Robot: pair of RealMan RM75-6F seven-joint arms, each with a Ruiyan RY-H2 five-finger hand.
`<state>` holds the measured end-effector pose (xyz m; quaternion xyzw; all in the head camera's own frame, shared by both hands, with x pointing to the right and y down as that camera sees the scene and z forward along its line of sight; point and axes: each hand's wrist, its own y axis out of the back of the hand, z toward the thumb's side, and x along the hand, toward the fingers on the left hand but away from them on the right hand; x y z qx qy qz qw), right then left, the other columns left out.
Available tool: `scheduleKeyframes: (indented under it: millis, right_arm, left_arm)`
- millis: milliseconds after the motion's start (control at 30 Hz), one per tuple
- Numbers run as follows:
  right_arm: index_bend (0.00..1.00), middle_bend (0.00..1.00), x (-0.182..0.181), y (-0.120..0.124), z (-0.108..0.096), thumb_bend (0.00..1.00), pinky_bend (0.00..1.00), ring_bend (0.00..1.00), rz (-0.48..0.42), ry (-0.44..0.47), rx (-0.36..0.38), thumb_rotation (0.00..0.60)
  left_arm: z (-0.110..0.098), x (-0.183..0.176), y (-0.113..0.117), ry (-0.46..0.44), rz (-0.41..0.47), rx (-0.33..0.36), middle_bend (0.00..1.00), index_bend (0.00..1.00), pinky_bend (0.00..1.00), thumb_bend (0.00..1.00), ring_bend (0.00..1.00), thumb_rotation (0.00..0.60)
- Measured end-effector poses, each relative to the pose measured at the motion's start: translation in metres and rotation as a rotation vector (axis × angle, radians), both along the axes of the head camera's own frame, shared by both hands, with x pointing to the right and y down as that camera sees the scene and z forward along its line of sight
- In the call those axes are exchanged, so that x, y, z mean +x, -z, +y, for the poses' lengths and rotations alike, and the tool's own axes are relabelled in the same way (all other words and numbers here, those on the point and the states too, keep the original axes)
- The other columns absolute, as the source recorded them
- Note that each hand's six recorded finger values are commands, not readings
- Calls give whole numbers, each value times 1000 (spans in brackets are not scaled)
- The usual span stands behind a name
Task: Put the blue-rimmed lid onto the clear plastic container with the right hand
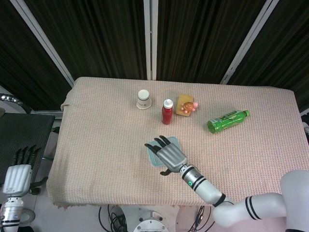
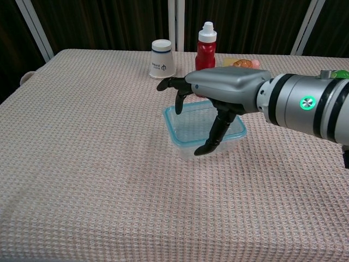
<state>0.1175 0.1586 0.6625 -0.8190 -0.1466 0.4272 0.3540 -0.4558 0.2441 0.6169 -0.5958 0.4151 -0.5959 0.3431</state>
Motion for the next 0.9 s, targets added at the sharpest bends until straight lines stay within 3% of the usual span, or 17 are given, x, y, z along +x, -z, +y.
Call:
scheduleKeyframes:
  millis: [233, 900]
  right_arm:
    - [0, 268, 21, 5, 28, 0, 0, 0, 0, 45, -14, 600]
    - [0, 273, 21, -12, 40, 0, 0, 0, 55, 94, -25, 600]
  left_arm:
    - [-2, 4, 1, -9, -2, 3, 47, 128, 0, 57, 0, 600]
    - [1, 3, 1, 1, -5, -3, 47, 128, 0, 58, 0, 600]
